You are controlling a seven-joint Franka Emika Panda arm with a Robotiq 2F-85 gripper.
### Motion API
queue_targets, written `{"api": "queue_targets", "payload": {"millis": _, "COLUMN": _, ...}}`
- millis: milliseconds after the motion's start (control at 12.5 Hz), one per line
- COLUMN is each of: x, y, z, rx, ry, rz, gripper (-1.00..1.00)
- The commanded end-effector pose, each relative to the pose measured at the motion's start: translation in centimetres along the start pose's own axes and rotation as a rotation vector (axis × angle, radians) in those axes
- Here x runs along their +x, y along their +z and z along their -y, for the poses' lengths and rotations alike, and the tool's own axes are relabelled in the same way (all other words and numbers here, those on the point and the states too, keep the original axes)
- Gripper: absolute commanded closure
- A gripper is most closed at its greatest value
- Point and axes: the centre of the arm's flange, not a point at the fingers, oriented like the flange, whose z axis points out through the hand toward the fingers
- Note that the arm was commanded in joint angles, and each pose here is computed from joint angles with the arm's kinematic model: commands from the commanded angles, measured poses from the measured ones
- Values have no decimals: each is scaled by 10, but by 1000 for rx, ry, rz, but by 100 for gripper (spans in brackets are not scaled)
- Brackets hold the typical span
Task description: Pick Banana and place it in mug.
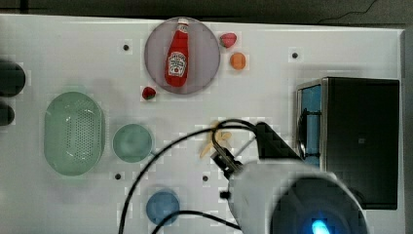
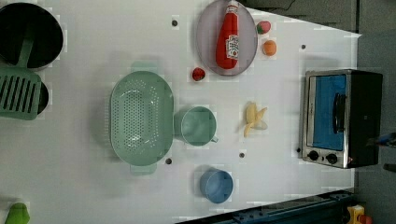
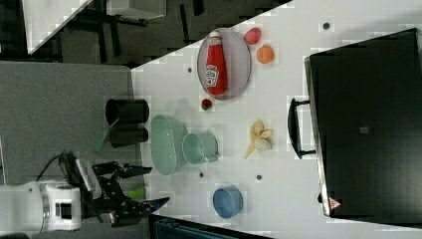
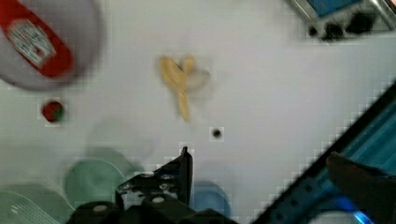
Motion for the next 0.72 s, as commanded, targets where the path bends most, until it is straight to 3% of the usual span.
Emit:
{"api": "queue_targets", "payload": {"millis": 80, "x": 2, "y": 89, "z": 31, "rx": -64, "ry": -71, "rz": 73, "gripper": -100}}
{"api": "queue_targets", "payload": {"millis": 400, "x": 14, "y": 189, "z": 52, "rx": -33, "ry": -281, "rz": 31, "gripper": -100}}
{"api": "queue_targets", "payload": {"millis": 720, "x": 27, "y": 273, "z": 65, "rx": -19, "ry": -601, "rz": 6, "gripper": -100}}
